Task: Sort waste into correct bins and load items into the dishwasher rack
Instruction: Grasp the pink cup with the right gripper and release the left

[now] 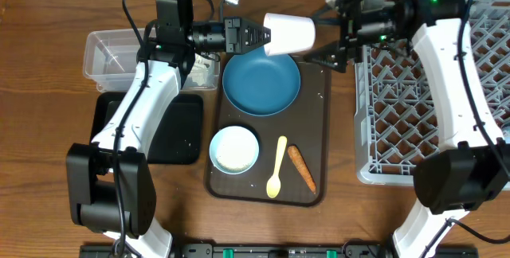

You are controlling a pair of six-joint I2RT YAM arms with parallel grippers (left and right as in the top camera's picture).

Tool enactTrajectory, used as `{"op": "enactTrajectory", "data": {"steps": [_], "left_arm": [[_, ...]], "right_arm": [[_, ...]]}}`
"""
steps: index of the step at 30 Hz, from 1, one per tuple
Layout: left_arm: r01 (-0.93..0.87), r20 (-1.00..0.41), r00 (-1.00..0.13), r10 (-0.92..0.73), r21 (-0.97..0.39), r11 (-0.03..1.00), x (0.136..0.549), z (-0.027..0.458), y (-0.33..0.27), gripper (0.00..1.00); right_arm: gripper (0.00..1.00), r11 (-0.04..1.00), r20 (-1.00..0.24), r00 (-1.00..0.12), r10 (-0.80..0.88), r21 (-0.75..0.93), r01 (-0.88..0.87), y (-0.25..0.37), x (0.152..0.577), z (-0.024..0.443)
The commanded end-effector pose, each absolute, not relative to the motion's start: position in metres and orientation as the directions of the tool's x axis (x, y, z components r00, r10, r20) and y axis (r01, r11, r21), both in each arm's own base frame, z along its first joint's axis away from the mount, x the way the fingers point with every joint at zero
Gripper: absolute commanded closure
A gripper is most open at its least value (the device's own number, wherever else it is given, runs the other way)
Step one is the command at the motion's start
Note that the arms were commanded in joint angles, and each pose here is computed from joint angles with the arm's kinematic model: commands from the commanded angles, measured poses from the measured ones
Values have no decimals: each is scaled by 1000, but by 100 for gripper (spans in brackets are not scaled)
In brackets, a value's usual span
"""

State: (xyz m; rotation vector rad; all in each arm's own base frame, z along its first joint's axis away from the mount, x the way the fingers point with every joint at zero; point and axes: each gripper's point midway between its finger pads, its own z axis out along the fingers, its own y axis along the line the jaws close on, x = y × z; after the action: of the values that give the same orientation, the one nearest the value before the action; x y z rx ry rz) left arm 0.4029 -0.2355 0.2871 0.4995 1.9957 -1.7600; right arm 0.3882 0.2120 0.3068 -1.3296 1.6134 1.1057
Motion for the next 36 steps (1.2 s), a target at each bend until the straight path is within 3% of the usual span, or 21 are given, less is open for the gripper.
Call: {"op": "enactTrajectory", "data": {"steps": [1,6,14,36], "left_arm": [[533,-534,-845,11,-841,90,399,290,-237,94],[532,-533,-846,11,-842,90,399,290,-237,94],[536,-536,-844,26,-841,68,395,292,-237,94],[551,-549,-834,43,-834,24,391,302,-237,94]], "right_arm": [[9,-12,-962,-103,-253,110,-994,227,378,321],[24,-36,-963,-91,-253,104,-994,236,373,321],[35,-42,-966,-69,-250,83,-996,239,374,322],[32,-41,-969,-32,-246,43,-998,240,378,324]]}}
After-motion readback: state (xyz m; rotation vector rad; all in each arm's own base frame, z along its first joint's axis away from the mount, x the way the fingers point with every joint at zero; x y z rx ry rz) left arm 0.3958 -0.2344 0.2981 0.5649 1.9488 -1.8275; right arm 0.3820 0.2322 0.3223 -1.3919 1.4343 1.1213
